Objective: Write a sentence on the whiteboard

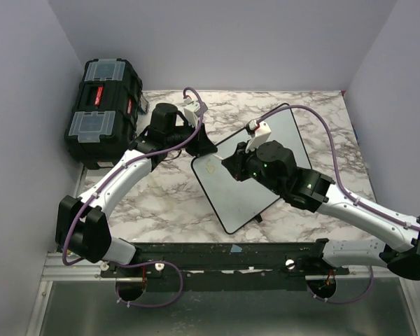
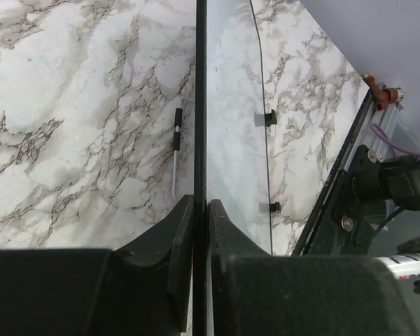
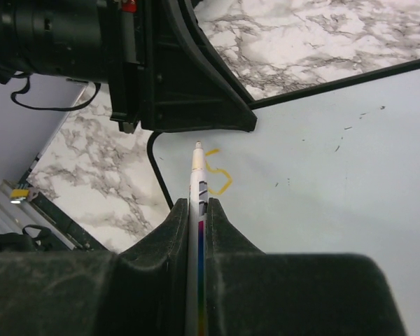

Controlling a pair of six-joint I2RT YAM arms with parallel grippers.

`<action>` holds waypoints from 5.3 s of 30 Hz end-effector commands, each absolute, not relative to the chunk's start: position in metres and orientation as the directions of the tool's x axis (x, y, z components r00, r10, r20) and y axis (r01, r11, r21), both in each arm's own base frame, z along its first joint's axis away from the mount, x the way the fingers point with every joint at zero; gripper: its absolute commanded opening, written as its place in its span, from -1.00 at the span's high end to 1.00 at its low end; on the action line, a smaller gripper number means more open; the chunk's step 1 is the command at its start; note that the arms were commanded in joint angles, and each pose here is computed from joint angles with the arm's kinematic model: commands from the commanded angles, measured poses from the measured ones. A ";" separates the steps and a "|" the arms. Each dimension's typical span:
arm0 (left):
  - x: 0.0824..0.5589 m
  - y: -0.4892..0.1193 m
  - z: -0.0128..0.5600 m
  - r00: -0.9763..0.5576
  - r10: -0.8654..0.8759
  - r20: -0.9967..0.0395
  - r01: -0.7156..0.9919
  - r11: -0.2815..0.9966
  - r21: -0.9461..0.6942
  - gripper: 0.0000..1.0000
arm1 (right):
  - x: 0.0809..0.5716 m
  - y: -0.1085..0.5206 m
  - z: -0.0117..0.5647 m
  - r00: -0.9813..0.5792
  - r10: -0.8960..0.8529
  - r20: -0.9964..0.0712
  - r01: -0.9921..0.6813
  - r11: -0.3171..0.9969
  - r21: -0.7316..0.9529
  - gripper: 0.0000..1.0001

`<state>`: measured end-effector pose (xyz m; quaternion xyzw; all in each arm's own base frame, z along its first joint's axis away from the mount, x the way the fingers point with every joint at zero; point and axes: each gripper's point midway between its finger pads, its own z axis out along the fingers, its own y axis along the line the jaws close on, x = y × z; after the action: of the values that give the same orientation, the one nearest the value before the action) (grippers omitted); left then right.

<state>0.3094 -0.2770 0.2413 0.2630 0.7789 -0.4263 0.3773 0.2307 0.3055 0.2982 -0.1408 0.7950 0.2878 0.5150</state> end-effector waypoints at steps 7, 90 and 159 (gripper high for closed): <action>0.298 -0.282 0.274 -0.501 0.079 -0.862 0.790 0.448 -0.418 1.00 | 0.237 0.294 0.263 -0.469 0.030 -0.883 -0.439 0.859 0.263 0.99; 0.286 -0.294 0.284 -0.473 0.100 -0.875 0.810 0.441 -0.387 1.00 | 0.248 0.300 0.248 -0.507 0.028 -0.861 -0.375 0.893 0.250 0.99; 0.291 -0.293 0.280 -0.469 0.108 -0.877 0.806 0.458 -0.374 1.00 | 0.250 0.256 0.272 -0.418 0.136 -0.898 -0.260 0.930 0.261 0.99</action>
<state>0.2968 -0.2861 0.2556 0.2803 0.7750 -0.4077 0.3931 0.2447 0.2526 0.2782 -0.0409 0.8215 0.1927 0.5352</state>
